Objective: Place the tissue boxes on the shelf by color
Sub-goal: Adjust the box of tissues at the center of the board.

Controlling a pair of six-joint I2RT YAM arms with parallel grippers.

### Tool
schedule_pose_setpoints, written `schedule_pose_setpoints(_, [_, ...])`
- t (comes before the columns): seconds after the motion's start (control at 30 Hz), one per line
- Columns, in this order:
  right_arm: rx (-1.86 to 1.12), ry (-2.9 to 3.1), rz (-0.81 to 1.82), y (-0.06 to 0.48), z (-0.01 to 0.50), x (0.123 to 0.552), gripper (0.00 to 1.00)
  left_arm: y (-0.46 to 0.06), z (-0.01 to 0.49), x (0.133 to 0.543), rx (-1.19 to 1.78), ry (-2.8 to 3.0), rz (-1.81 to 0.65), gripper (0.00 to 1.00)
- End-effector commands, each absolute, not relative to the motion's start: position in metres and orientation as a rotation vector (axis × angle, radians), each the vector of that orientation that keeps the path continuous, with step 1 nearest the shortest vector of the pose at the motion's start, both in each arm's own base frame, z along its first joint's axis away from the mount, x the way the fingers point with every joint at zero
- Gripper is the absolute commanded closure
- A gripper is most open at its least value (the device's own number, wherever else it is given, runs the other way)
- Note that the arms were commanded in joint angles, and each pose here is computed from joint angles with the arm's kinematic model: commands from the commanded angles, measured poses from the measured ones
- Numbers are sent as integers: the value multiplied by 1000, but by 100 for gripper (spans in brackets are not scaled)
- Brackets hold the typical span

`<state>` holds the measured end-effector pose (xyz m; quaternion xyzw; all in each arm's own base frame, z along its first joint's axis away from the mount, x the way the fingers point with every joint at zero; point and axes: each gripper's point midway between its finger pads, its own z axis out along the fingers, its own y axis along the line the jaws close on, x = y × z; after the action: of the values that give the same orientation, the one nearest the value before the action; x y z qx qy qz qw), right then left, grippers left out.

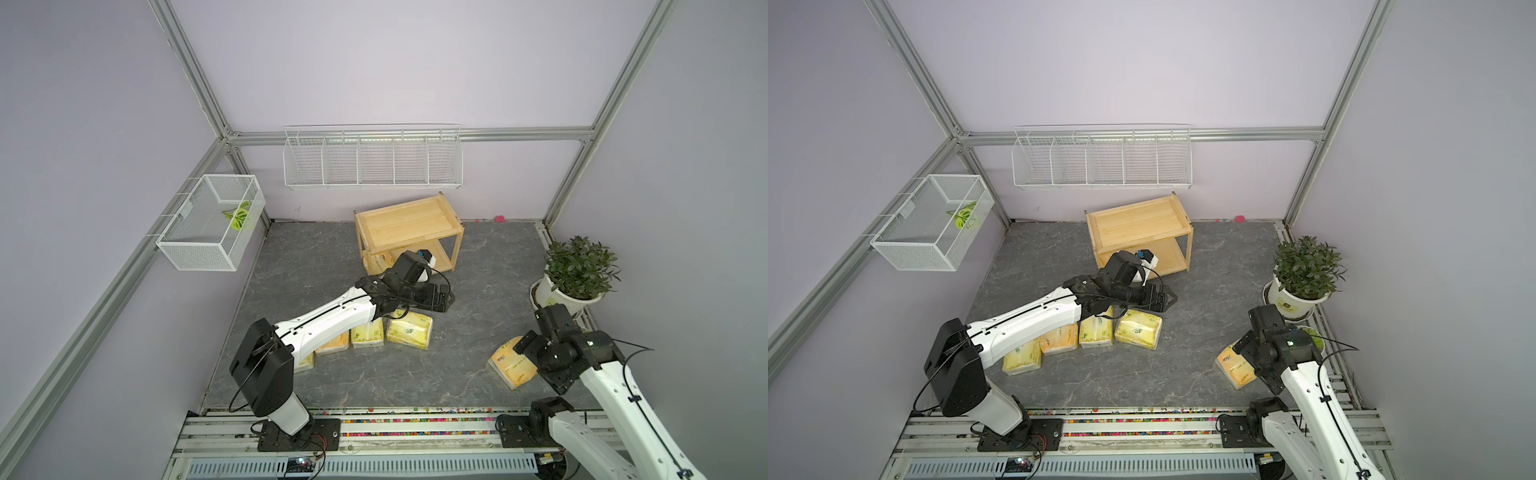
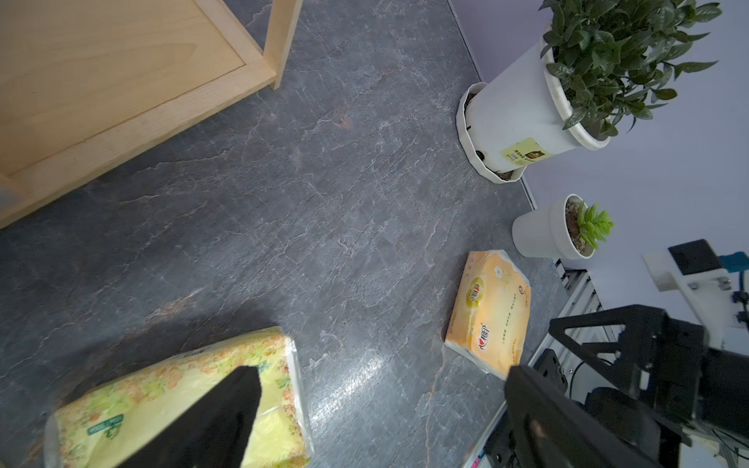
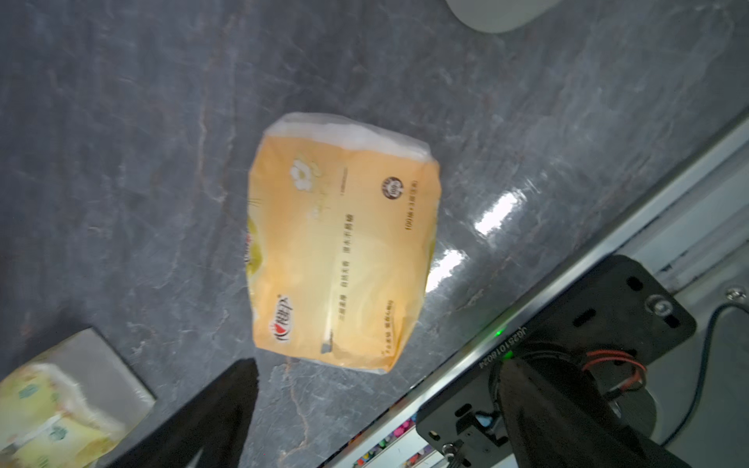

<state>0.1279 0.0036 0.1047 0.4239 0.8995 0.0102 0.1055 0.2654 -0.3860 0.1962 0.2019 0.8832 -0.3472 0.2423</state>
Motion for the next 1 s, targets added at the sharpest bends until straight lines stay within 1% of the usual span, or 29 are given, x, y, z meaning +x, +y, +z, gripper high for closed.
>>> schedule_pose_setpoints(0.0, [1360, 2643, -29, -2, 86, 113, 2, -399, 218, 267, 620, 2334, -998, 0])
schedule_pose_setpoints(0.23, [1330, 2575, 246, 22, 53, 142, 2, -401, 215, 264, 649, 2343, -1002, 0])
schedule_pose_setpoints(0.33, [1281, 2537, 307, 26, 47, 153, 2, -401, 215, 264, 650, 2346, -1003, 0])
schedule_pose_setpoints(0.5, [1161, 2518, 401, 36, 53, 173, 3, -400, 214, 262, 656, 2347, -1002, 0])
schedule_pose_setpoints(0.8, [834, 2688, 608, 80, 62, 221, 3, -404, 204, 254, 684, 2366, -1052, 0])
schedule_pose_setpoints(0.97, [762, 2692, 659, 90, 65, 246, 3, -410, 194, 254, 697, 2389, -1069, 0])
